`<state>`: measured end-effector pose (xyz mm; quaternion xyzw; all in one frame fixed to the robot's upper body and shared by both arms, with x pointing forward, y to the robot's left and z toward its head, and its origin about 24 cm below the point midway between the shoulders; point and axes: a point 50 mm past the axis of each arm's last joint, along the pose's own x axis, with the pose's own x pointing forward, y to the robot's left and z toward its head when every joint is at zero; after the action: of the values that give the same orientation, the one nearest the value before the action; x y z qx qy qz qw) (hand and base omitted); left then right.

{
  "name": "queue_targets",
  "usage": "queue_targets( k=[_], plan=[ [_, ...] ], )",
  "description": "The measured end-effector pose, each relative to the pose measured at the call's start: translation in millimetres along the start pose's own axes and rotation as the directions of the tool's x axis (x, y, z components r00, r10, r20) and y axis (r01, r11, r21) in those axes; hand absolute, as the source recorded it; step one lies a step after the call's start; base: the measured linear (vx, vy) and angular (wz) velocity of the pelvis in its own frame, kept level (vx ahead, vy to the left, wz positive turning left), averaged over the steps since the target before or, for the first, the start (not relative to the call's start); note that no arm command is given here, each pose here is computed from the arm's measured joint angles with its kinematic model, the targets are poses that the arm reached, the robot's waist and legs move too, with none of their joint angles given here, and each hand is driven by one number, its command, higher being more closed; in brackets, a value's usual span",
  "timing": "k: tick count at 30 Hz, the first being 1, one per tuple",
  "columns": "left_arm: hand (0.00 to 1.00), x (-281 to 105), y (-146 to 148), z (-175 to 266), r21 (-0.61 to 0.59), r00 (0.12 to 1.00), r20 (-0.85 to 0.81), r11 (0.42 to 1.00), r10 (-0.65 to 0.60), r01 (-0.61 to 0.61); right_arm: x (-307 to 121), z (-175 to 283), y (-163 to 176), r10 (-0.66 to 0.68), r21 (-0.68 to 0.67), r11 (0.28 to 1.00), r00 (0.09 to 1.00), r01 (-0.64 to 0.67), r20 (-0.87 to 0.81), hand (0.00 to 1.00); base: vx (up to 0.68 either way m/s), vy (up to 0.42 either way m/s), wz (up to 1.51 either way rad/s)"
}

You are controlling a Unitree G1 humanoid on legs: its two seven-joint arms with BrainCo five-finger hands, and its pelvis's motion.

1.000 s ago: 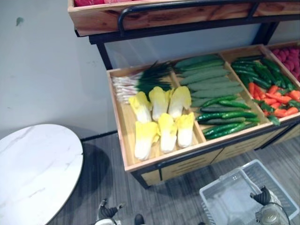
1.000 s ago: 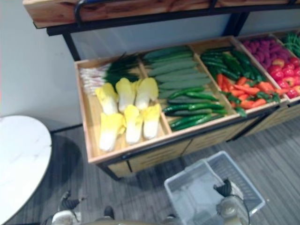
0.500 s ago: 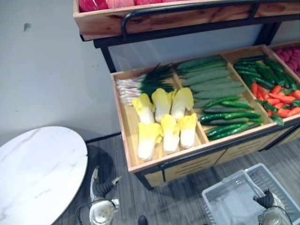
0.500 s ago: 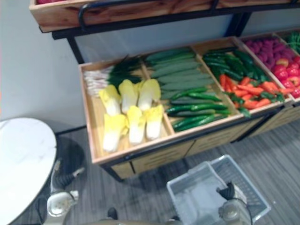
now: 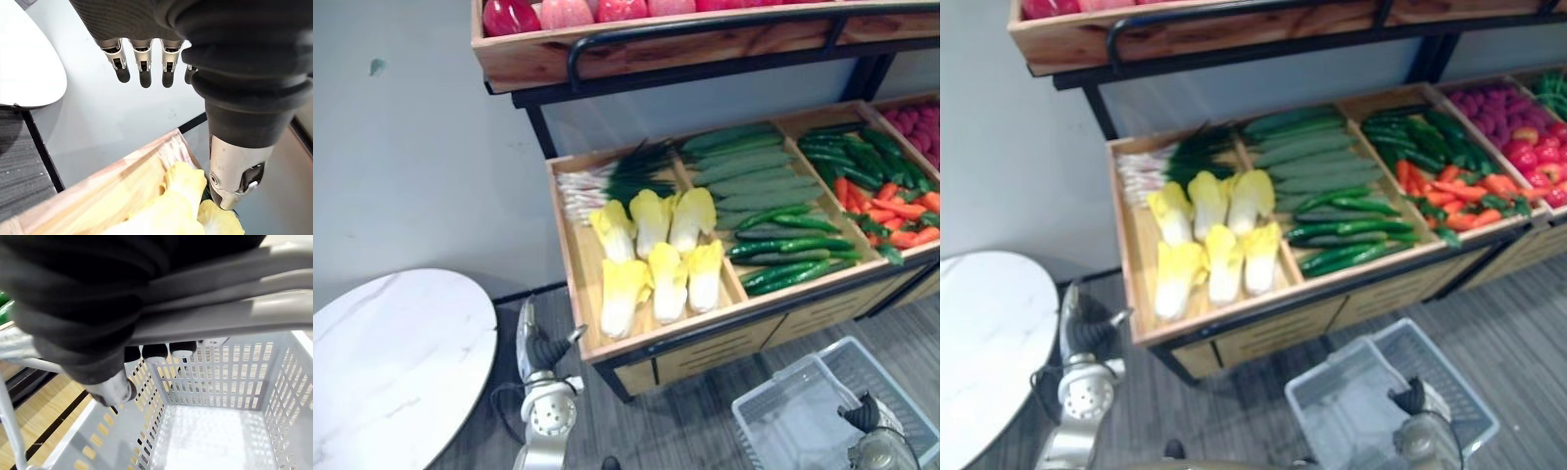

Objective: Pick vegetable in the basket

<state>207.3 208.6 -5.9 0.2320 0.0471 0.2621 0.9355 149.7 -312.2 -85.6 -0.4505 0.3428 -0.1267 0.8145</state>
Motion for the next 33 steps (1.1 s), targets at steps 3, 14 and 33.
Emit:
queue_targets(
  k=[3,14,33],
  plan=[
    [0.0,3.1,-5.9,3.6,-0.002,1.0,-0.003,1.0,0.005,-0.005,1.4,3.7,-0.1,-0.001,-0.003,1.0,1.0,0.001,0.011,1.0,0.0,0.0,-0.22],
    [0.0,7.3,-23.4,-1.5,0.024,0.997,-0.08,1.0,0.01,-0.008,4.0,18.9,4.2,0.015,-0.052,0.999,0.997,-0.011,0.069,1.0,0.04,-0.006,-0.17],
    [0.0,17.1,-36.5,1.7,0.058,0.994,-0.104,0.998,0.044,-0.039,4.9,38.4,6.8,-0.006,-0.073,0.997,0.989,0.017,0.148,1.0,0.0,-0.002,0.0]
  ],
)
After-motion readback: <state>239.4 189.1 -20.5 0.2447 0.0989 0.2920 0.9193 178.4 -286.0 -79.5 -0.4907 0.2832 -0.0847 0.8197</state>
